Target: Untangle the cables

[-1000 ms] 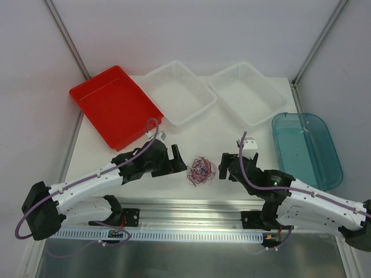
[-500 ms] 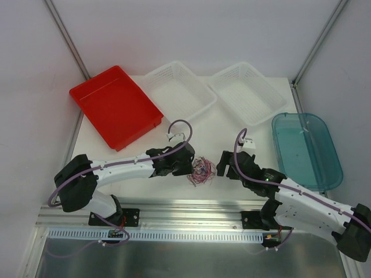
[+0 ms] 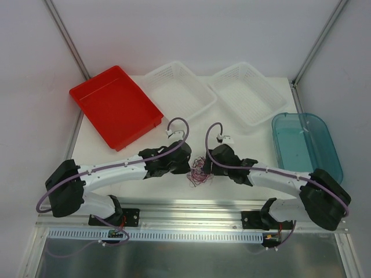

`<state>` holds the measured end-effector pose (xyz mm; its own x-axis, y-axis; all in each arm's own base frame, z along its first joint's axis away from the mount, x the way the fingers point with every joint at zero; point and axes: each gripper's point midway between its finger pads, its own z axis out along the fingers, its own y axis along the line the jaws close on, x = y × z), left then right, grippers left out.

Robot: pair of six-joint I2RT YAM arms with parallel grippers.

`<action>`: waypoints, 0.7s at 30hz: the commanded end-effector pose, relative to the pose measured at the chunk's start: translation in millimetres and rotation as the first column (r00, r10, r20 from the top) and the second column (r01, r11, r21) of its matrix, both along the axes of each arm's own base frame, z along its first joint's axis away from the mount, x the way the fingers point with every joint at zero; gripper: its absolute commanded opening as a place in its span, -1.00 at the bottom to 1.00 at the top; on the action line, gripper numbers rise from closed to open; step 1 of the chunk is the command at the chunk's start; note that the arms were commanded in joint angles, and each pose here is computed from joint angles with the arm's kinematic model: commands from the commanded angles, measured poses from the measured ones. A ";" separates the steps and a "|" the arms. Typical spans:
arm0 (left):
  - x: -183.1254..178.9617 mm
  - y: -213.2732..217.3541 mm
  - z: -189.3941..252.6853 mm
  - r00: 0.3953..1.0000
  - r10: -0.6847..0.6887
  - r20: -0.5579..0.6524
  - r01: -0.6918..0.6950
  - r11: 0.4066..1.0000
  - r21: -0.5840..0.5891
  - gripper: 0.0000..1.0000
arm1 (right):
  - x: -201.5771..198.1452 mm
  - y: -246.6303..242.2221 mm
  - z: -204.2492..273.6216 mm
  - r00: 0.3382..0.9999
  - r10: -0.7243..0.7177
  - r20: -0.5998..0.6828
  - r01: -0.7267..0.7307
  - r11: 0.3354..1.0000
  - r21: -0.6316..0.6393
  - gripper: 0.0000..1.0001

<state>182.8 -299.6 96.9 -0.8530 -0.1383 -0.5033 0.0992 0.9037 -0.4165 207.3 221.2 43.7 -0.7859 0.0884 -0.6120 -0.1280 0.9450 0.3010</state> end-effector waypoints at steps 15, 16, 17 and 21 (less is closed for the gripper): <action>36.3 170.1 137.7 0.911 0.214 0.353 -0.253 0.965 0.068 -1.00 | 8.2 -90.0 7.1 0.974 -0.216 0.065 0.224 0.956 -0.189 -0.60; 38.2 181.1 143.3 0.901 0.221 0.375 -0.269 0.960 0.081 -1.00 | 9.5 -96.3 20.7 0.968 -0.229 0.100 0.244 0.955 -0.168 -0.61; 39.1 190.6 148.6 0.891 0.235 0.389 -0.290 0.953 0.088 -1.00 | 10.3 -106.0 26.7 0.963 -0.243 0.116 0.261 0.949 -0.179 -0.60; 43.9 223.8 163.8 0.869 0.279 0.409 -0.364 0.920 0.146 -1.00 | 3.0 -142.6 55.9 0.943 -0.288 0.168 0.320 0.924 -0.210 -0.57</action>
